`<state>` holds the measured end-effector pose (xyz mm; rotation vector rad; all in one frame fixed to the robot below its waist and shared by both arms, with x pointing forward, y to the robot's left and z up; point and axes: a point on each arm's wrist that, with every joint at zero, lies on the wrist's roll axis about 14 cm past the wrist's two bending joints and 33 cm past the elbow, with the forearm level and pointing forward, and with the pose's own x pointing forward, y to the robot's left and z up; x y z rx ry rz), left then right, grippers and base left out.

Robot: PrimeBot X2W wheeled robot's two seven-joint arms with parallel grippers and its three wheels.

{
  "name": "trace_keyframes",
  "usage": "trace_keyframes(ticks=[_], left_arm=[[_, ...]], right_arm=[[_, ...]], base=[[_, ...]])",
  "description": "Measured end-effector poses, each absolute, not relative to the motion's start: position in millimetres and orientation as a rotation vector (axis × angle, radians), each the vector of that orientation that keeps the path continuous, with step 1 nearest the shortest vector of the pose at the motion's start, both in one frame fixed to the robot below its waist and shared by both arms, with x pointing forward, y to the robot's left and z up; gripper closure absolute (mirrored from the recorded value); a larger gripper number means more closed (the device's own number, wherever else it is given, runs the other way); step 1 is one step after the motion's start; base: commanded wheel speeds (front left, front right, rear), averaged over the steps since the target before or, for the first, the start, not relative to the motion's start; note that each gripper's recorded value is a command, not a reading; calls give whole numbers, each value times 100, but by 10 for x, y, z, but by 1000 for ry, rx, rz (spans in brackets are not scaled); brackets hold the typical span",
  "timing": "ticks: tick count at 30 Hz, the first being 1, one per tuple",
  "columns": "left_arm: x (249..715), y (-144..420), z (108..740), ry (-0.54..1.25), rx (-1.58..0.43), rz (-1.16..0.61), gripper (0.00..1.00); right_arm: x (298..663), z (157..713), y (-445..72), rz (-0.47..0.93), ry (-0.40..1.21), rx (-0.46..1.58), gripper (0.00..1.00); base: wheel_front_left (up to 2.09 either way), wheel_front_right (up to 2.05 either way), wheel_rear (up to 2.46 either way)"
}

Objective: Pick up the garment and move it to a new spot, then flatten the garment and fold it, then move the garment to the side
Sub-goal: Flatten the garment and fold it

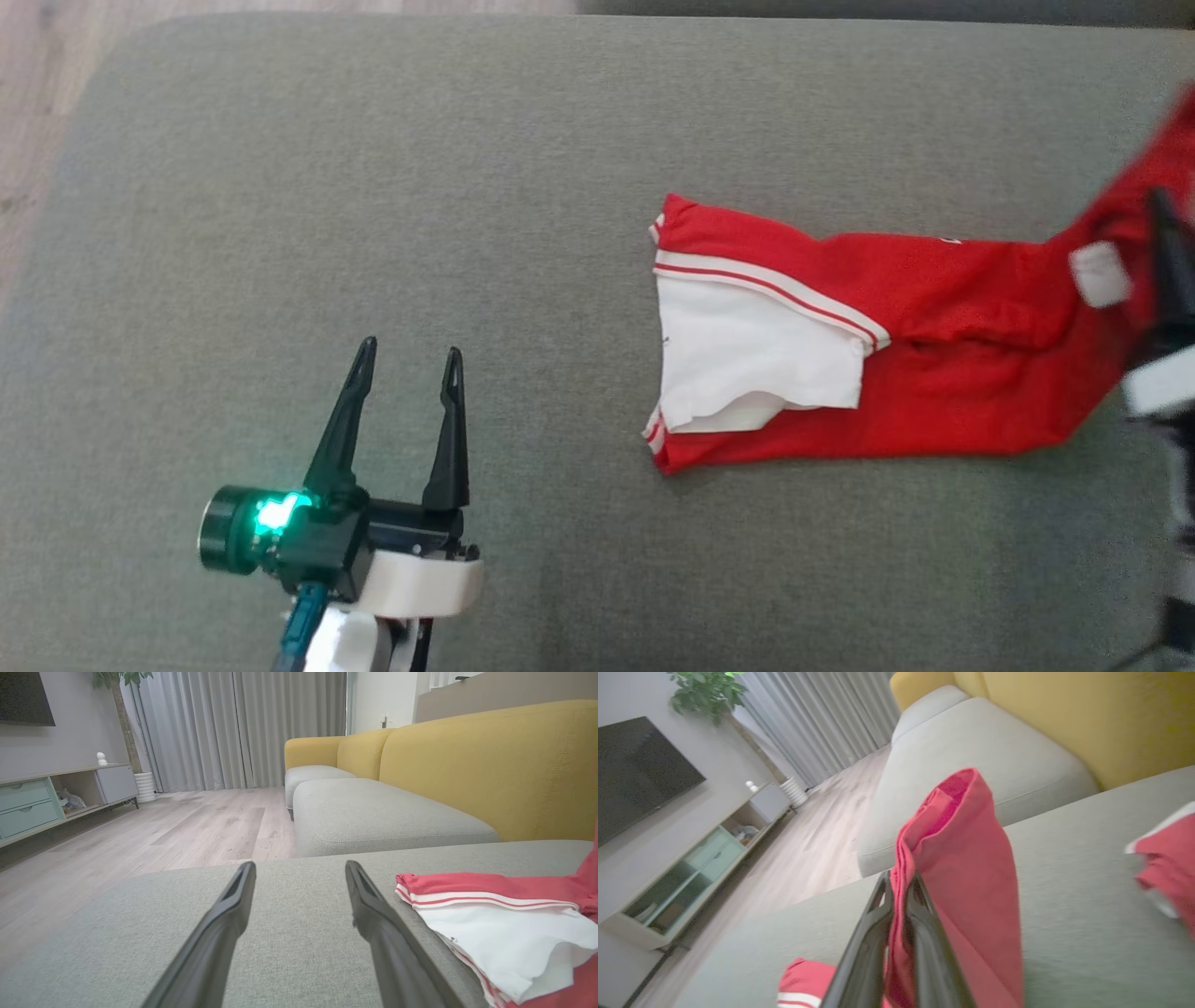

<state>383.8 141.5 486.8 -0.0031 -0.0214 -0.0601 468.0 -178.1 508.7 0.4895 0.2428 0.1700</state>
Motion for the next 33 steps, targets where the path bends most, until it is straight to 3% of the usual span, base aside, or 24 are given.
trace_keyframes(ticks=[12, 20, 21, 22, 27, 33], left_arm=[[3695, 1635, 4805, 8, 3, 4, 0], [3640, 1717, 4805, 12, 2, 32, 0], [3639, 1718, 4802, 13, 2, 33, 0], [3640, 1719, 4801, 13, 2, 33, 0], [3642, 1697, 4803, 12, -1, 28, 0], [3633, 1633, 4865, -9, -9, 14, 0]], right_arm=[[4449, 5026, -238, 567, 372, 621, 100], [4026, 4679, 352, 703, 522, 669, 98], [4002, 4660, 391, 710, 526, 674, 72], [3983, 4640, 424, 716, 528, 671, 0], [4029, 4780, 507, 730, 449, 693, 0], [4352, 5128, 50, 587, 200, 636, 0]], base=[[0, 0, 0], [0, 0, 0], [0, 0, 0], [0, 0, 0], [0, 0, 0], [0, 0, 0]])
